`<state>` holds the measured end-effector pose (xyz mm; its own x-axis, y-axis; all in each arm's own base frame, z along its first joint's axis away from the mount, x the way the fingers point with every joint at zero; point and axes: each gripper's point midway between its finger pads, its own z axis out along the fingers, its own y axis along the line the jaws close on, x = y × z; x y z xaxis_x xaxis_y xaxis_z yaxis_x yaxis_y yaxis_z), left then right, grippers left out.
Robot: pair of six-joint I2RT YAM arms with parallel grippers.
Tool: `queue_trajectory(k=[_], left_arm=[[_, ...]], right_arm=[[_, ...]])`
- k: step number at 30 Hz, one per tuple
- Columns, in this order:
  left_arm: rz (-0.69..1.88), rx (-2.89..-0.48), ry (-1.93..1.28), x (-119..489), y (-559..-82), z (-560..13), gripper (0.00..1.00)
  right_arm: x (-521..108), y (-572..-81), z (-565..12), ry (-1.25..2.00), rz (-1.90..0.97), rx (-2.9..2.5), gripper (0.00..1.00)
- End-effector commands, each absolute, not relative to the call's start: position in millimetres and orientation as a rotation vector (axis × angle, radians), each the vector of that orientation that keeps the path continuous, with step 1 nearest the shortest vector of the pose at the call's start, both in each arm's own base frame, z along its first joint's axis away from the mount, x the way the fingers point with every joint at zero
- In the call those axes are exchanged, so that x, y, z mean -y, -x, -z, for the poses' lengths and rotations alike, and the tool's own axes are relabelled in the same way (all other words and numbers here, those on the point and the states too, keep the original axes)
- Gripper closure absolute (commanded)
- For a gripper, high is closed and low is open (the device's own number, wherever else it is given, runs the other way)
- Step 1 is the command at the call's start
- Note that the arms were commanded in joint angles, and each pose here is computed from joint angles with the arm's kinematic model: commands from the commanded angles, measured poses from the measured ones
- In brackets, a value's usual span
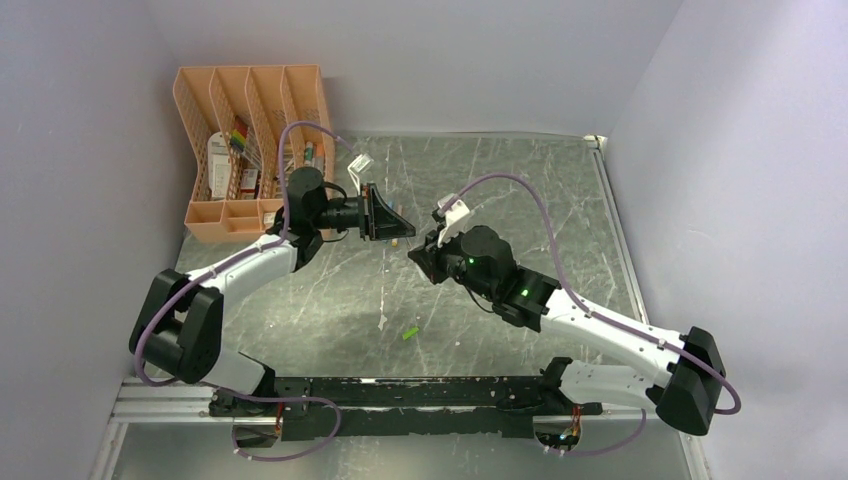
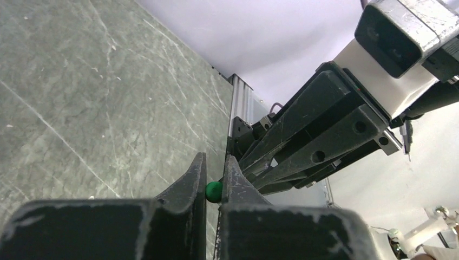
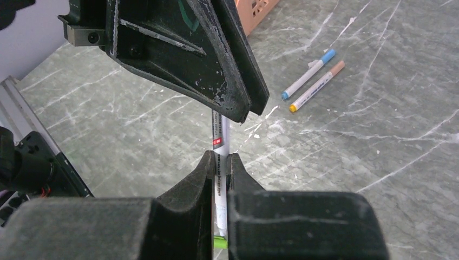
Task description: Insert the pens into the pen caps
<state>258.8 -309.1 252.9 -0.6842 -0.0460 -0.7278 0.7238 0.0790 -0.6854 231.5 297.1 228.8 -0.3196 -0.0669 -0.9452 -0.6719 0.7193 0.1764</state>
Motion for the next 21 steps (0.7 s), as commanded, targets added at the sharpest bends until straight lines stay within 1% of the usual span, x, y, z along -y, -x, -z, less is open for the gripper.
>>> queue_trajectory(k=[1,3,4,7,8,9,11,14,17,20,21], left_arm=[[1.738,-1.672,-0.758,309,-244,-263,0.93],[1.728,-1.646,-0.738,309,-247,-268,0.93],[1.711,-1.642,-0.718,309,-250,-269,0.93],[1.661,-1.605,-0.651,309,-261,-279,0.93],[1.643,-1.586,-0.616,308,-267,-284,0.93],[1.624,-1.559,-0.581,307,-272,-290,0.93],[1.579,-1.49,-0.498,302,-282,-303,0.93],[1.527,-1.317,-0.445,295,-277,-324,0.93],[1.47,-1.205,-0.388,284,-274,-336,0.93],[1.397,-1.12,-0.381,276,-270,-349,0.93],[1.357,-1.116,-0.386,276,-270,-352,0.93]], right_arm=[[-298,-239,-249,0.545,-0.673,-1.755,1.0],[-294,-241,-250,0.513,-0.661,-1.756,1.0],[-292,-241,-252,0.49,-0.664,-1.75,0.97],[-281,-238,-271,0.405,-0.707,-1.684,0.64],[-276,-237,-276,0.367,-0.719,-1.668,0.56],[-271,-237,-282,0.317,-0.735,-1.655,0.53],[-259,-240,-287,0.171,-0.764,-1.659,0.5],[-252,-243,-288,0.012,-0.836,-1.684,0.44],[-247,-245,-286,-0.154,-0.92,-1.698,0.32],[-244,-244,-287,-0.292,-1.048,-1.656,0.23],[-244,-243,-287,-0.327,-1.095,-1.641,0.22]])
